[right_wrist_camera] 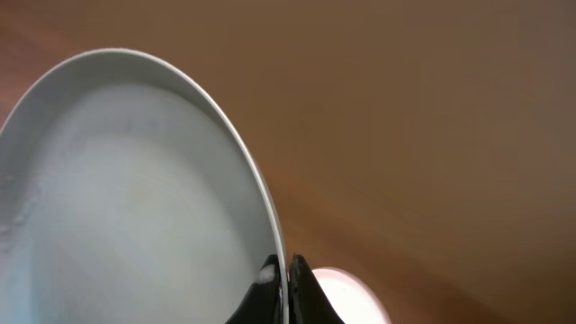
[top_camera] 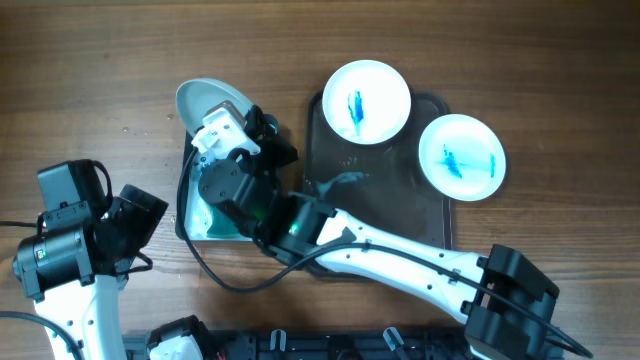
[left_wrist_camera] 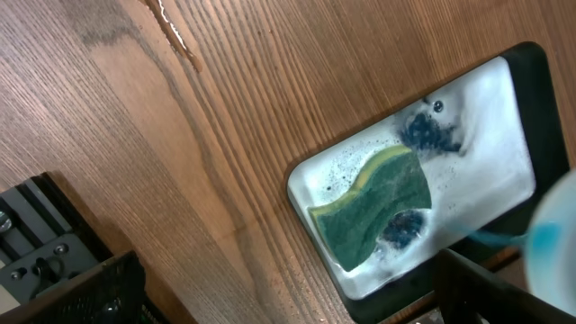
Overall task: Clean dirty plates on tray and stack at the side
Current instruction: 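Lift the lower plate with the right gripper and dip it in the basin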
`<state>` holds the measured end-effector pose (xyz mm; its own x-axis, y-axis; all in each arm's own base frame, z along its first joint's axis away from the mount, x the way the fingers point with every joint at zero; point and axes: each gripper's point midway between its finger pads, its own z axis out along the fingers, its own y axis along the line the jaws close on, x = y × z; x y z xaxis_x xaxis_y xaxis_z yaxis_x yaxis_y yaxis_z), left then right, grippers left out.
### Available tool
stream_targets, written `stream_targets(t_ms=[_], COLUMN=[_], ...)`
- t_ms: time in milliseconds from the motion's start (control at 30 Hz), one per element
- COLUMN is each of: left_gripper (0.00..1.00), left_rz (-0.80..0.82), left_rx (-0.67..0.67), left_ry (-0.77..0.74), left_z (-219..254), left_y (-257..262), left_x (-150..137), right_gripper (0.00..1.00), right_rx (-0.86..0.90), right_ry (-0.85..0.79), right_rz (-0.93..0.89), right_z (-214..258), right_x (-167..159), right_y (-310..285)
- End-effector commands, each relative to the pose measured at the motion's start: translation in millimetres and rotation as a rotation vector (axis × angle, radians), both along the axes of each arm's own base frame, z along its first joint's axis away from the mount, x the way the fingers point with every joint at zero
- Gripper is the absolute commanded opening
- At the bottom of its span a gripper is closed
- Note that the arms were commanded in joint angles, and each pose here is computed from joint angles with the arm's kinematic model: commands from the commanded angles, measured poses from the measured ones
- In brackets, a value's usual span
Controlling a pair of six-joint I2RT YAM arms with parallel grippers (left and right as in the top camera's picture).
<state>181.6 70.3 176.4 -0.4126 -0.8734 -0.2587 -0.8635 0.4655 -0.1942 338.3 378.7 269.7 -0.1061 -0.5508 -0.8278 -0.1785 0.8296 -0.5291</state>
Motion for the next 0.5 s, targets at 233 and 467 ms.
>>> stream_targets(t_ms=[233,467], left_gripper=[1.0,1.0], left_rz=[0.017,0.017], left_rx=[0.009,0.009], left_ry=[-0.019,-0.019], left_z=[5.4,5.4], left_y=[2.4,2.4], left_x=[0.5,0.5], right_gripper=[0.04,0.04], right_rx=[-0.126,-0.15], right_ry=[-0.178,-0.237], right_rz=[-0.084,-0.084], right_z=[69.2,91.0], right_x=[-20.4,-28.1], right_y=[-9.8,-7.1])
